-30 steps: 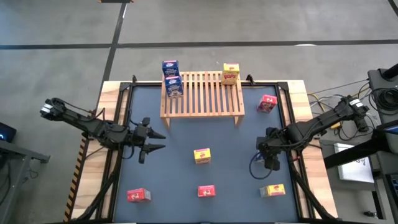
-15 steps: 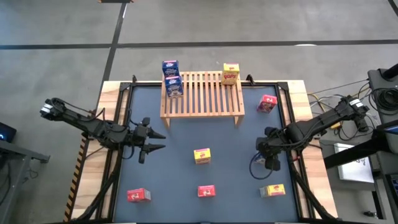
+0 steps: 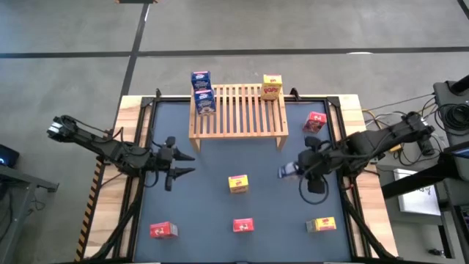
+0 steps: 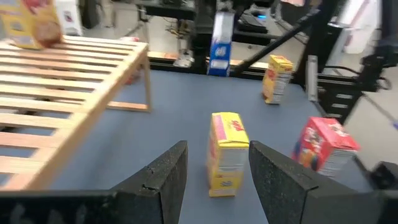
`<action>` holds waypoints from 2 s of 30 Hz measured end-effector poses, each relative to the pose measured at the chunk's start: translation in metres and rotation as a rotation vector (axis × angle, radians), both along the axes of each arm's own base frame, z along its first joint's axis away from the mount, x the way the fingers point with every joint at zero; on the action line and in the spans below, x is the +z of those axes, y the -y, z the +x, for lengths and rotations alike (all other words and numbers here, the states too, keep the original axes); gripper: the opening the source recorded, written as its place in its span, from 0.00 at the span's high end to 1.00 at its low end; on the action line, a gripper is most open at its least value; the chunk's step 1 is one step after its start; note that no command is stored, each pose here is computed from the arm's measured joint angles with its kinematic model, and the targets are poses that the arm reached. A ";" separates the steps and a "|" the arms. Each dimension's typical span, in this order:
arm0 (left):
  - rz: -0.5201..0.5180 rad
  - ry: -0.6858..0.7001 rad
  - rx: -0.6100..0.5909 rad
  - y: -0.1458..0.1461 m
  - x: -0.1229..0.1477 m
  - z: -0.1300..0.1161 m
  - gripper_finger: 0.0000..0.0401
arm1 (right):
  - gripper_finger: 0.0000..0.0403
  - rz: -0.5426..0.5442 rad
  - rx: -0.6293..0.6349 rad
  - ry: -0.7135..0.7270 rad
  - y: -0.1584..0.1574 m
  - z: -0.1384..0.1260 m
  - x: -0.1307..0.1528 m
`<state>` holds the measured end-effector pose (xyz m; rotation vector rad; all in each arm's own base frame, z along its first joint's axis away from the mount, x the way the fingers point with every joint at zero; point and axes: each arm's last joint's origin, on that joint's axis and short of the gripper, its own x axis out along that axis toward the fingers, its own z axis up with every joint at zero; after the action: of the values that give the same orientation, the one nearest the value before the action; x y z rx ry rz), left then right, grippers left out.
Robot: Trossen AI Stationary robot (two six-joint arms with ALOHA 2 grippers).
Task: Stack cereal on shelf
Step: Put the blue cereal box on the shelf aligned with the other blue cereal boxes
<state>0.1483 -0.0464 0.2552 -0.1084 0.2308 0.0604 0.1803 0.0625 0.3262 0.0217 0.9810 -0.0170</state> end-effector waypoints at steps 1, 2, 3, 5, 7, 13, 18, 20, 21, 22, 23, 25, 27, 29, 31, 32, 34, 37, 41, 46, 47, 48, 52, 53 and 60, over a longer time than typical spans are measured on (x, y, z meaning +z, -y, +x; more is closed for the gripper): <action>0.011 0.003 0.017 -0.001 0.000 0.000 0.61 | 0.64 -0.021 0.000 0.034 0.001 0.003 0.009; 0.020 0.011 0.032 -0.001 0.001 0.000 0.61 | 0.64 -0.037 0.004 0.067 0.002 0.007 0.017; 0.026 0.018 0.042 -0.001 0.002 0.000 0.61 | 0.64 -0.046 0.014 0.104 0.003 0.011 0.026; 0.033 0.038 0.046 -0.002 0.004 0.001 0.61 | 0.63 -0.070 0.044 0.166 0.004 0.021 0.039; 0.033 0.063 0.047 -0.002 0.006 0.002 0.61 | 0.63 -0.106 0.076 0.205 0.006 0.032 0.049; 0.070 0.113 0.065 -0.002 0.011 0.005 0.61 | 0.63 -0.210 0.140 0.191 0.013 0.073 0.054; 0.090 0.129 0.086 -0.002 0.012 0.010 0.51 | 0.63 -0.261 0.159 0.176 0.022 0.111 0.045; 0.086 0.145 0.104 -0.002 0.012 0.014 0.45 | 0.63 -0.247 0.185 0.185 0.025 0.125 0.041; 0.084 0.155 0.114 -0.001 0.013 0.016 0.42 | 0.64 -0.235 0.195 0.195 0.026 0.132 0.040; 0.094 0.149 0.124 -0.001 0.012 0.017 0.39 | 0.64 -0.225 0.210 0.198 0.027 0.138 0.038; 0.103 0.140 0.133 -0.001 0.012 0.020 0.36 | 0.64 -0.224 0.218 0.195 0.028 0.144 0.036; 0.120 0.131 0.160 -0.001 0.014 0.025 0.32 | 0.64 -0.231 0.223 0.192 0.031 0.153 0.034; 0.146 0.113 0.187 -0.001 0.016 0.031 0.29 | 0.64 -0.236 0.219 0.195 0.034 0.162 0.032; 0.177 0.090 0.207 -0.001 0.017 0.038 0.27 | 0.64 -0.240 0.209 0.200 0.038 0.169 0.032; 0.200 0.072 0.225 -0.002 0.019 0.045 0.26 | 0.64 -0.243 0.200 0.203 0.041 0.174 0.033; 0.206 0.063 0.231 -0.002 0.020 0.049 0.25 | 0.64 -0.244 0.196 0.203 0.043 0.177 0.033; 0.217 0.039 0.241 -0.002 0.020 0.056 0.25 | 0.64 -0.240 0.193 0.207 0.045 0.180 0.034; 0.217 0.020 0.258 -0.002 0.022 0.068 0.25 | 0.64 -0.240 0.190 0.221 0.046 0.183 0.039; 0.211 0.008 0.266 0.001 0.029 0.085 0.25 | 0.64 -0.241 0.187 0.237 0.046 0.184 0.043; 0.241 -0.064 0.250 0.006 0.035 0.102 0.25 | 0.64 -0.236 0.180 0.241 0.046 0.182 0.044; 0.241 -0.073 0.250 0.007 0.037 0.105 0.25 | 0.64 -0.236 0.180 0.242 0.046 0.182 0.045; 0.244 -0.087 0.249 0.008 0.038 0.108 0.25 | 0.64 -0.236 0.181 0.239 0.046 0.182 0.045; 0.253 -0.121 0.252 0.009 0.041 0.119 0.24 | 0.64 -0.236 0.181 0.239 0.046 0.182 0.044; 0.256 -0.129 0.255 0.009 0.041 0.121 0.24 | 0.64 -0.236 0.181 0.236 0.046 0.182 0.044; 0.222 -0.185 0.255 -0.001 0.029 0.132 0.23 | 0.64 -0.233 0.183 0.239 0.046 0.182 0.044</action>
<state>0.2802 -0.0455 0.2841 0.0897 0.3928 0.3500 0.3626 0.0165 0.3697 -0.2747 0.7343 0.0386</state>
